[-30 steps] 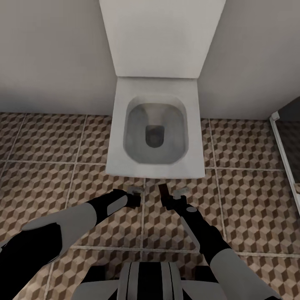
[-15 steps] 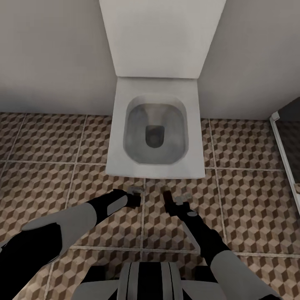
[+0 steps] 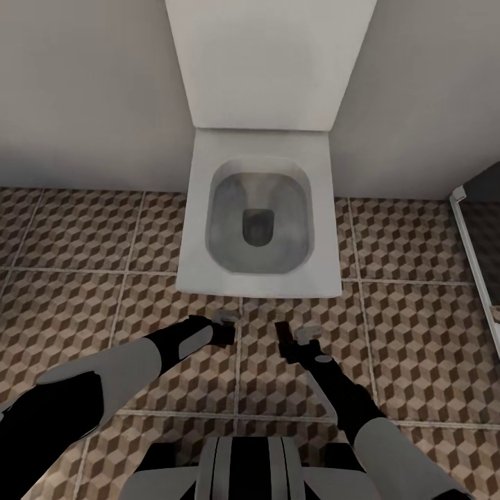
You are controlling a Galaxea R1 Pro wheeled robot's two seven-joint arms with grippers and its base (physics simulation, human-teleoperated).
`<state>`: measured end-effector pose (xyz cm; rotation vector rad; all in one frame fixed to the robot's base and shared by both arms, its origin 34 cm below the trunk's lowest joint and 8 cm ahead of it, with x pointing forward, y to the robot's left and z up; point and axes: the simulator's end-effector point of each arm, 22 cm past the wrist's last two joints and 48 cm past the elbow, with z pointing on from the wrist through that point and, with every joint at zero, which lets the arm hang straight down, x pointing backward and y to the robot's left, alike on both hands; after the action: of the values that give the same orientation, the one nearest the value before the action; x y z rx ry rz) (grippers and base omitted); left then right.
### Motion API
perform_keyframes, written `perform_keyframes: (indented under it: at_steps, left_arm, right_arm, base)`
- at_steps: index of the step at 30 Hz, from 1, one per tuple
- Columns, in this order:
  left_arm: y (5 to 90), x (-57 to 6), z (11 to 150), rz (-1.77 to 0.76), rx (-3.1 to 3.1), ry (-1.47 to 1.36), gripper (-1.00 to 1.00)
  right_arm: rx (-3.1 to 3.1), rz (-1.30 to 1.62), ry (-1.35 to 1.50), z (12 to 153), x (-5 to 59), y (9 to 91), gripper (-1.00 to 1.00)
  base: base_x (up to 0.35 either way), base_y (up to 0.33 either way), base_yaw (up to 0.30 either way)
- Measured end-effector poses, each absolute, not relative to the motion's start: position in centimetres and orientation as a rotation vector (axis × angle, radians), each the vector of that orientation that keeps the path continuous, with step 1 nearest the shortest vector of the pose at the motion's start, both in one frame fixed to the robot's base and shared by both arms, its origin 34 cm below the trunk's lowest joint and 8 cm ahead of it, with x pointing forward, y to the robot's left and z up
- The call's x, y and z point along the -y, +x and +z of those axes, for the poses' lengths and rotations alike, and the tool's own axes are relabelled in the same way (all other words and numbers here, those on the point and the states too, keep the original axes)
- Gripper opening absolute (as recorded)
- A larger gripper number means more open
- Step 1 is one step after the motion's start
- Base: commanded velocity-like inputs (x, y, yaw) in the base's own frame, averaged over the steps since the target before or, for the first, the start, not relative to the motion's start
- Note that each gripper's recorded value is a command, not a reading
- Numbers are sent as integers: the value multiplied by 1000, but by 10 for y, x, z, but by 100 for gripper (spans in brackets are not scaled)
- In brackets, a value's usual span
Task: Take the four mousetraps from the cabinet in the bathroom and place them on the bathroom floor. Make sure all four end up on the same floor surface, and ensure that at least two of them are either under or directly next to the same bathroom sink.
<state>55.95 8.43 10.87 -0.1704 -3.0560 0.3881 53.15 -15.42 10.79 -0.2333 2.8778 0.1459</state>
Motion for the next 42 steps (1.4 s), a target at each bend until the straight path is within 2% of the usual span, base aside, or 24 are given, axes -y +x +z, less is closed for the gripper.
perform_keyframes:
  at_steps: [10,25,42]
  left_arm:
    - [560,-72,113,425,3054,-182,-100]
    - [560,-68,115,441,3053,-188,-100]
    - [560,-62,118,465,3052,-195,-100]
  right_arm:
    - [-2900,67,-254,98,190,542,-100]
    - [-2911,62,-256,94,194,549,-100]
    - [-2934,254,-292,88,194,559,-100]
  base:
    - [0,0,0]
    - [0,0,0]
    - [0,0,0]
